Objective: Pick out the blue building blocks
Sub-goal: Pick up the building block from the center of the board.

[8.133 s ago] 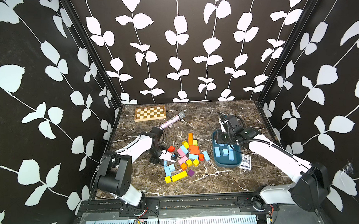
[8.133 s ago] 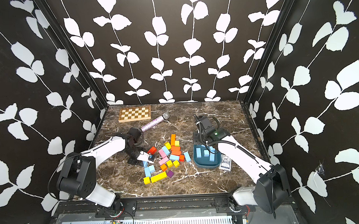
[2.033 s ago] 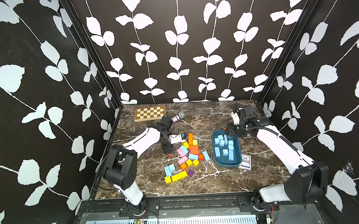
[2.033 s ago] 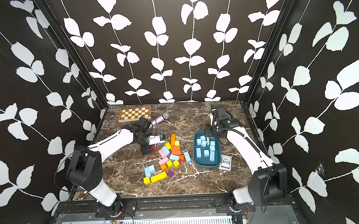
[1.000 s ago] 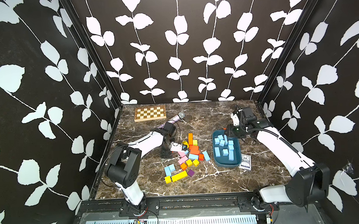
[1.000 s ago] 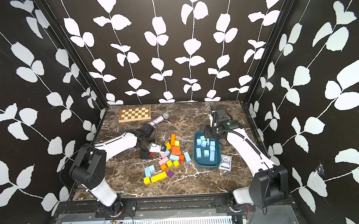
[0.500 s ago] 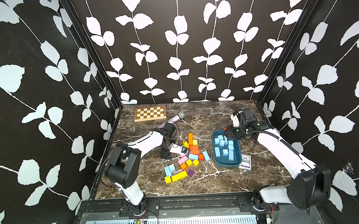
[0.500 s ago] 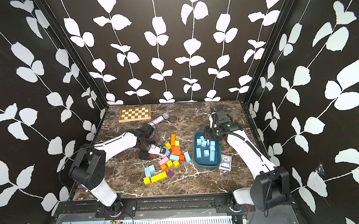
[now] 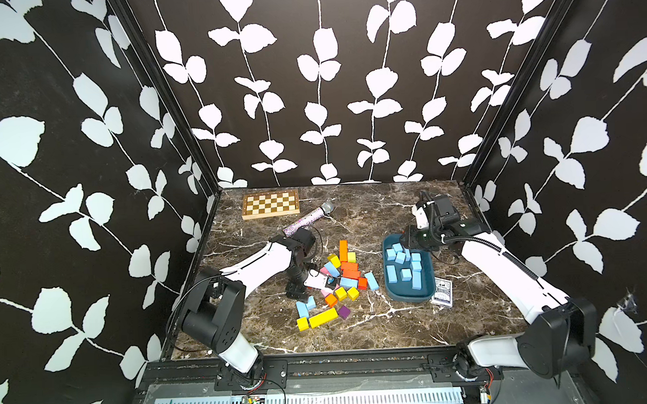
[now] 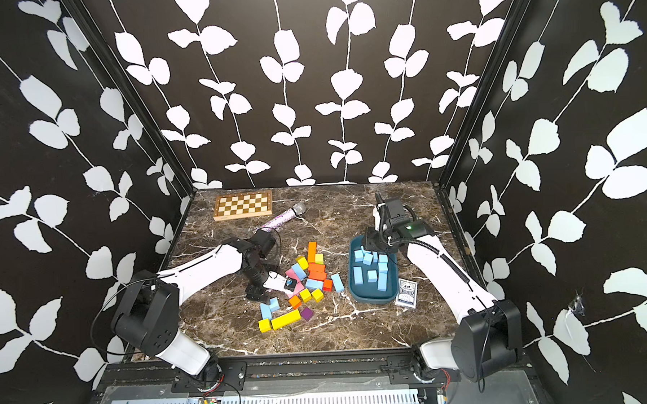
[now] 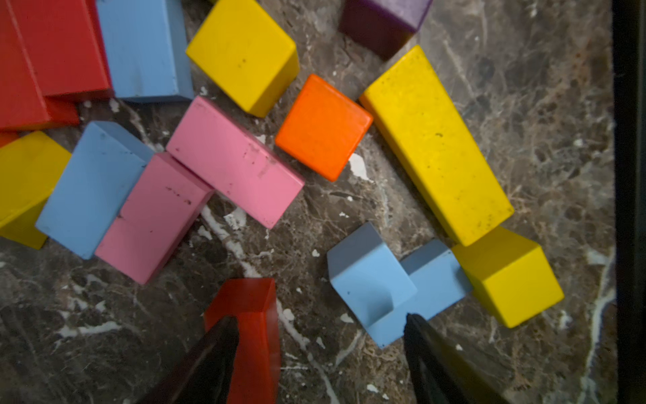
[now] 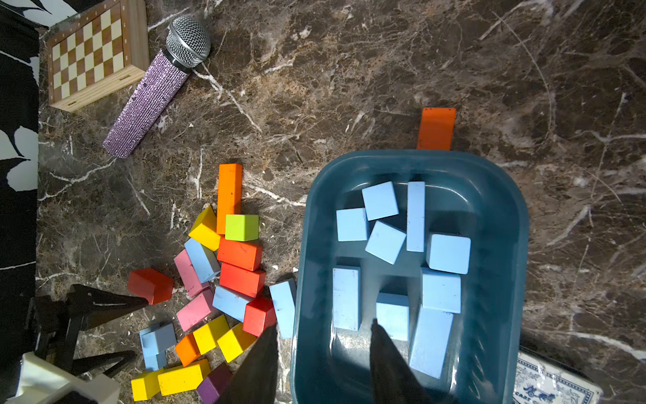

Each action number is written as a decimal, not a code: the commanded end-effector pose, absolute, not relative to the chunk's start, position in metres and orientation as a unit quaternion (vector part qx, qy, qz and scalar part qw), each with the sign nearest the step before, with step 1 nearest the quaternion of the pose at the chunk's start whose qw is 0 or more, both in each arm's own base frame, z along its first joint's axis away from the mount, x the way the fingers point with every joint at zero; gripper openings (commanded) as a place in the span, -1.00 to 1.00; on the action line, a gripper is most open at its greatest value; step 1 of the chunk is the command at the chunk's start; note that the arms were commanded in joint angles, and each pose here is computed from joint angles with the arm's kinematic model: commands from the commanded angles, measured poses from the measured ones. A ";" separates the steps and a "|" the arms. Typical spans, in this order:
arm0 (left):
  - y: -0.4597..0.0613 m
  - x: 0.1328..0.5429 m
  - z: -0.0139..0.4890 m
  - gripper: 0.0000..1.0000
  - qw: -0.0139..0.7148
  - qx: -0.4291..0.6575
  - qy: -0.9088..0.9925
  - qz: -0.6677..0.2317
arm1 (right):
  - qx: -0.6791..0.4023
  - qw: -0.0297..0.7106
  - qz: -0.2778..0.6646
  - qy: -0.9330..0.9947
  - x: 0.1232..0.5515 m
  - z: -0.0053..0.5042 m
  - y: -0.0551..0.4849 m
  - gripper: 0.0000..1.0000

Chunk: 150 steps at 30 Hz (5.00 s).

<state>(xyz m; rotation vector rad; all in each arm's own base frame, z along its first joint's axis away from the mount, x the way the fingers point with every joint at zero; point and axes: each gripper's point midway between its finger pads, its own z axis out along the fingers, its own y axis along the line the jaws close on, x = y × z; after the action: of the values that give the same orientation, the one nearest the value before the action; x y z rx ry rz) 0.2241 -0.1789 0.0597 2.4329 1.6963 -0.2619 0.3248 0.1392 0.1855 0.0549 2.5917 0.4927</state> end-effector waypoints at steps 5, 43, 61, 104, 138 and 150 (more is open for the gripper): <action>-0.179 0.183 0.080 0.39 0.066 0.849 0.504 -0.146 | 0.021 0.251 0.190 0.949 0.326 0.184 0.145 -0.16; -0.201 0.205 0.046 -0.29 0.068 0.870 0.472 -0.124 | 0.020 0.248 0.195 0.949 0.319 0.182 0.148 -0.17; -0.274 0.256 0.172 -0.37 0.252 0.682 0.657 -0.199 | 0.026 0.270 0.378 0.885 0.328 0.210 0.218 -0.15; -0.312 0.298 0.236 -0.42 0.327 0.586 0.690 -0.271 | -0.005 0.263 0.489 0.832 0.316 0.242 0.264 -0.07; -0.330 0.298 0.267 -0.41 0.384 0.591 0.634 -0.320 | -0.022 0.221 0.559 0.799 0.315 0.255 0.298 -0.05; -0.331 0.299 0.269 -0.39 0.389 0.597 0.627 -0.315 | -0.029 0.209 0.569 0.795 0.316 0.256 0.305 -0.58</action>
<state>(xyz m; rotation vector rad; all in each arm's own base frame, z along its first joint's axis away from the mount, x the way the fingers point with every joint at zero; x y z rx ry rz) 0.3007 -0.3288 0.2456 1.5239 1.6747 -0.7965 0.3136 0.2983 0.2409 -0.0390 2.2616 1.5524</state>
